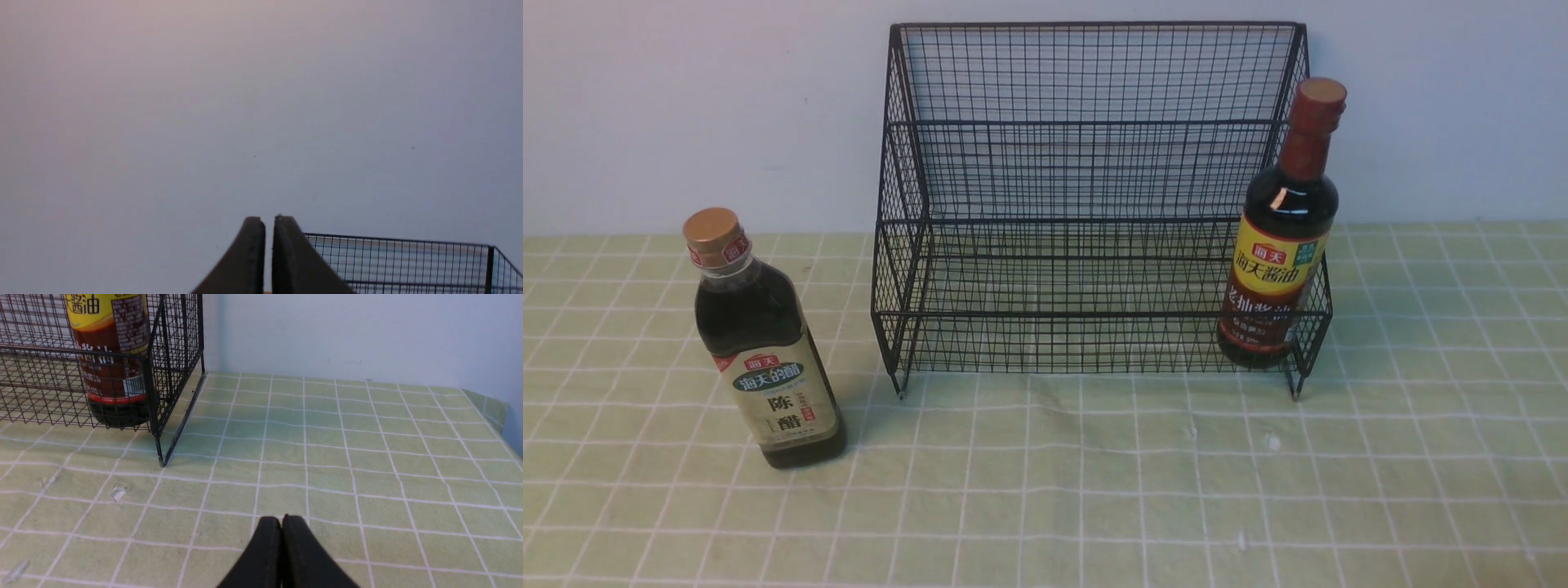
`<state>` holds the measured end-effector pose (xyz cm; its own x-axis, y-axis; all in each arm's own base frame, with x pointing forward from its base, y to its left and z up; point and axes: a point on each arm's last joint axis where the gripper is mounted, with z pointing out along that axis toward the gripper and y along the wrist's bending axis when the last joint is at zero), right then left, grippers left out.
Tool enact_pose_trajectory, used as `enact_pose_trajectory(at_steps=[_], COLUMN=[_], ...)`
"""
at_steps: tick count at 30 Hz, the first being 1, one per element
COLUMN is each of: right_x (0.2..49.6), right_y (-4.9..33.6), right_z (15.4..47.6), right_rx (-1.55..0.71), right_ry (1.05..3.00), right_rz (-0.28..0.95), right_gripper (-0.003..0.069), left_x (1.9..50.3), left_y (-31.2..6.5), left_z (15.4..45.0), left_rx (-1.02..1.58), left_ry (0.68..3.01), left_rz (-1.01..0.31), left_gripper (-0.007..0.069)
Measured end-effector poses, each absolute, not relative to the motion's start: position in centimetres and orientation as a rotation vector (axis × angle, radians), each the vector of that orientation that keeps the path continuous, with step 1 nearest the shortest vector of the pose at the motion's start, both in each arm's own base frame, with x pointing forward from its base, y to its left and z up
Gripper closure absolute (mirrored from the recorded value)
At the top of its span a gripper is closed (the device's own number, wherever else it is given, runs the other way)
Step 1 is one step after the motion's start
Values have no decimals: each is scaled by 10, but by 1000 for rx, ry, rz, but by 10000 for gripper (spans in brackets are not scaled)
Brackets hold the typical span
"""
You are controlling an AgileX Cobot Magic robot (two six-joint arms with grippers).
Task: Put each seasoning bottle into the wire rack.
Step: Use the left arm to grab the condiment bottle closest to it
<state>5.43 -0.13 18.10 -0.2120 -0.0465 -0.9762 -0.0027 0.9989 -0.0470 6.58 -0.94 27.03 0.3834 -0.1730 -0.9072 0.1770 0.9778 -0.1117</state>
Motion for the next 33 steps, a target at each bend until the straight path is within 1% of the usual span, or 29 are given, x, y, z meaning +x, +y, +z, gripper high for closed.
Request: enact_pose_trajectory(at_steps=[1,2,3,5,6,7,9,11,14,20,22,23,24,26,28,33], right_x=[54,54,54,54,54,54,54,54,54,54,54,54,54,54,54,54], right_y=[-1,-1,-1,-1,-1,-1,-1,-1,-1,-1,-1,-1,-1,-1,-1,-1], right_z=[181,181,181,181,181,181,181,181,181,181,181,181,181,181,181,181], right_rx=[-36,-36,-36,-36,-36,-36,-36,-36,-36,-36,-36,-36,-36,-36,-36,-36], right_ry=[1784,1784,1784,1784,1784,1784,1784,1784,1784,1784,1784,1784,1784,1784,1784,1784], right_rz=[-40,-40,-40,-40,-40,-40,-40,-40,-40,-40,-40,-40,-40,-40,-40,-40], right_gripper=[673,673,673,673,673,673,673,673,673,673,673,673,673,673,673,673], left_x=[69,78,84,103,105,121,130,153,171,212,221,223,229,237,242,254], left_y=[-11,-14,-16,-20,-21,-24,-26,-31,-33,-33,-32,-32,-31,-30,-30,-32], left_z=[274,284,286,295,297,298,301,301,300,285,279,278,274,268,264,246], left_rx=[25,82,108,160,169,201,221,252,256,186,142,131,97,60,57,72], left_ry=[1169,1194,1221,1281,1282,1332,1349,1400,1438,1554,1582,1589,1600,1603,1596,1631], left_rz=[-210,-180,-168,-157,-155,-161,-165,-184,-200,-224,-232,-235,-244,-261,-264,-253], left_gripper=[610,608,606,587,585,563,542,474,393,171,118,113,80,53,43,41])
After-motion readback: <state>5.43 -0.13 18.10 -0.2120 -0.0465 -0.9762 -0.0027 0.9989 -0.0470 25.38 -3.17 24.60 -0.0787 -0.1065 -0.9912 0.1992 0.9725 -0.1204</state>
